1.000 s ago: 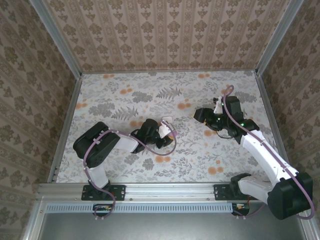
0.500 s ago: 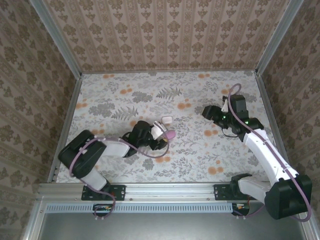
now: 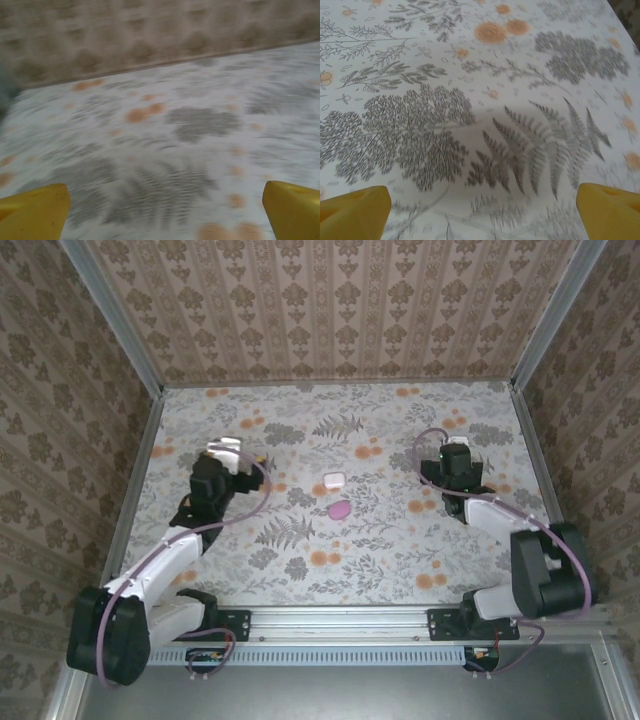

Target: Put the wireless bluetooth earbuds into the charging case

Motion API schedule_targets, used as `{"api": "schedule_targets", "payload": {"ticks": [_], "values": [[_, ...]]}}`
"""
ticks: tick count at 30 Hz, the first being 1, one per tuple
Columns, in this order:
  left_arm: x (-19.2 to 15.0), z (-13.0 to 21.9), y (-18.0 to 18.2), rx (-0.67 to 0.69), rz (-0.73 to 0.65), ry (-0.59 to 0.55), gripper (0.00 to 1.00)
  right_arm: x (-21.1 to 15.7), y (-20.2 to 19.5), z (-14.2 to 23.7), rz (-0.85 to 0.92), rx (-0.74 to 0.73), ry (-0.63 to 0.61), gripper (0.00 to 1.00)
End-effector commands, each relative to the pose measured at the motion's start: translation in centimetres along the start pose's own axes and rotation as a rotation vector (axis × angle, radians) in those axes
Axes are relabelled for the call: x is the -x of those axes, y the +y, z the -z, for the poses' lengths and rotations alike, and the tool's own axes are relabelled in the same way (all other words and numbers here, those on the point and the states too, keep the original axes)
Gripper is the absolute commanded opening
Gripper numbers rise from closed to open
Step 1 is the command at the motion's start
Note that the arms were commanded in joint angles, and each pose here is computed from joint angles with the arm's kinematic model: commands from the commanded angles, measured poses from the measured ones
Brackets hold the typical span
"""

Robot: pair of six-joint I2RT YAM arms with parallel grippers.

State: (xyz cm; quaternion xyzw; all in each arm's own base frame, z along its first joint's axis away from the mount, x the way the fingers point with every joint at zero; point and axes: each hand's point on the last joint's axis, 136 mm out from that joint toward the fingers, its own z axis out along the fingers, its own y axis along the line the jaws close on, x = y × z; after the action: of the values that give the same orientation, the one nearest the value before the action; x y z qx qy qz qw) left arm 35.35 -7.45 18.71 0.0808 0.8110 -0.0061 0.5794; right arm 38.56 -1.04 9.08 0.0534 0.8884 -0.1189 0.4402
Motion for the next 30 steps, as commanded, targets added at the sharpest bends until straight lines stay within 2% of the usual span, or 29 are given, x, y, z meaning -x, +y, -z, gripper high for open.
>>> {"api": "schedule_targets", "payload": {"ticks": [1, 3, 5, 8, 12, 13, 15, 20, 22, 23, 24, 30], "values": [[-2.8, 0.5, 5.6, 0.225, 0.018, 0.094, 1.00, 2.5, 0.3, -1.0, 0.070, -0.004, -0.123, 0.97], [-3.5, 0.4, 7.1, 0.260, -0.018, 0.111, 1.00, 2.9, 0.8, -0.9, 0.021, 0.058, -0.155, 0.97], [-4.2, 0.0, 7.8, 0.267, -0.034, 0.104, 1.00, 2.8, 3.0, -0.3, 0.049, 0.207, -0.207, 0.98], [-5.1, -1.0, 7.9, 0.214, 0.018, 0.073, 1.00, 2.7, 3.3, 0.5, 0.056, 0.242, -0.253, 1.00], [-5.8, -3.0, 6.3, 0.096, -0.013, 0.013, 1.00, 1.4, 2.1, 0.3, -0.035, 0.302, -0.305, 1.00], [-5.6, -3.3, 6.0, 0.078, -0.009, -0.014, 1.00, 1.7, 2.1, 0.3, -0.051, 0.311, -0.361, 1.00], [-5.6, -3.8, 5.5, 0.048, -0.015, -0.058, 1.00, 1.3, 1.6, 0.0, -0.056, 0.271, -0.296, 1.00], [-7.2, -5.5, 4.4, -0.027, -0.036, -0.011, 1.00, 1.5, 0.4, -0.5, -0.090, 0.197, -0.299, 1.00], [-8.0, -6.1, 4.8, 0.002, -0.029, 0.000, 1.00, 1.4, 0.5, -0.6, -0.088, 0.201, -0.295, 1.00], [-8.0, -6.3, 5.7, 0.057, -0.018, 0.001, 1.00, 1.4, 0.7, -0.5, -0.080, 0.205, -0.293, 1.00], [-8.5, -6.5, 6.9, 0.118, 0.020, 0.049, 1.00, 1.4, 0.8, -0.5, -0.080, 0.207, -0.295, 1.00], [-8.4, -6.5, 7.4, 0.146, 0.035, 0.046, 1.00, 1.4, 0.8, -0.5, -0.080, 0.207, -0.293, 1.00]]}}
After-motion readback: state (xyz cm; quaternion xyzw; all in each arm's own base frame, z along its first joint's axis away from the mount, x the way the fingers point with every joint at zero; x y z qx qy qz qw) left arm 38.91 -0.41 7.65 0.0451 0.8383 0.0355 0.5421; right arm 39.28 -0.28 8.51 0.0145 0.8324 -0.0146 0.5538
